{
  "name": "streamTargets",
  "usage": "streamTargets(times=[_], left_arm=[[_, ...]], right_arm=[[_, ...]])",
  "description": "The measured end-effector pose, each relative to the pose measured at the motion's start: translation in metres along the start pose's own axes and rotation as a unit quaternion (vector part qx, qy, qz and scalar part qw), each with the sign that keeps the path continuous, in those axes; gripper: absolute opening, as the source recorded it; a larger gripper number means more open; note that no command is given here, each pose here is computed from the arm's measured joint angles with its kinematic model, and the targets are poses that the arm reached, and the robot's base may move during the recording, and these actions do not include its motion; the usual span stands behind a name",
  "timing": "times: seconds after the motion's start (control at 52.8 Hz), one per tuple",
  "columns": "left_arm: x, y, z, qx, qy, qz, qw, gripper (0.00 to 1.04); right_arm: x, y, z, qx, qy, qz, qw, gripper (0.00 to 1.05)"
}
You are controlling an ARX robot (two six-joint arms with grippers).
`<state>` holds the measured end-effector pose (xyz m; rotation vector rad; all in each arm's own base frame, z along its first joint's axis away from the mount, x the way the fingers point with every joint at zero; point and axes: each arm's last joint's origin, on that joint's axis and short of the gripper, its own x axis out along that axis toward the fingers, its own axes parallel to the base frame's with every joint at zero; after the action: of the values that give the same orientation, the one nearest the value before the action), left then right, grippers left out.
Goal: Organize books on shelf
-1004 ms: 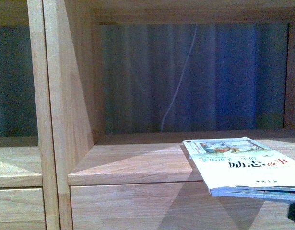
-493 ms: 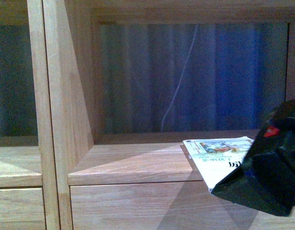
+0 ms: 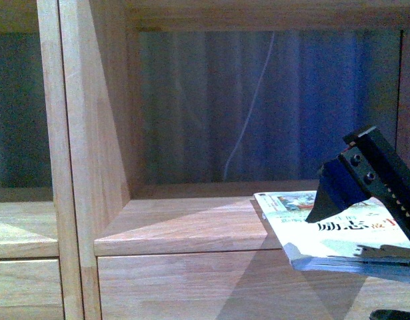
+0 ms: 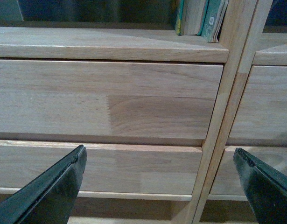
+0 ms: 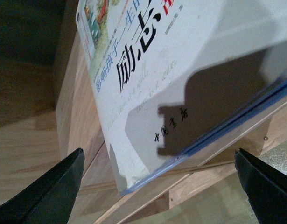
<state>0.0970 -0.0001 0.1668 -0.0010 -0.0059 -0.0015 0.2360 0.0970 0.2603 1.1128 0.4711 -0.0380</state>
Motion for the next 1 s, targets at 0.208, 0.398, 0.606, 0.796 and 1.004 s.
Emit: streamTargets(times=[0.208,0.398,0.606,0.796,1.004], left_arm=[[0.000,0.000,0.000,0.000,0.000,0.000,1.000,0.97],[0.000,0.000,0.000,0.000,0.000,0.000,1.000,0.97],[0.000,0.000,0.000,0.000,0.000,0.000,1.000,0.97],[0.000,0.000,0.000,0.000,0.000,0.000,1.000,0.97],[0.000,0.000,0.000,0.000,0.000,0.000,1.000,0.97]], right_arm=[[0.021,-0.002,0.008,0.026,-0.005,-0.024,0.999,0.98],[0.029,0.007,0.016,0.035,-0.014,-0.021,0.999,0.98],[0.031,0.013,0.023,0.039,-0.027,-0.016,0.999,0.98],[0.035,0.010,0.025,0.039,-0.030,-0.024,0.999,0.71],[0.032,0.011,0.028,0.040,-0.032,-0.020,0.999,0.29]])
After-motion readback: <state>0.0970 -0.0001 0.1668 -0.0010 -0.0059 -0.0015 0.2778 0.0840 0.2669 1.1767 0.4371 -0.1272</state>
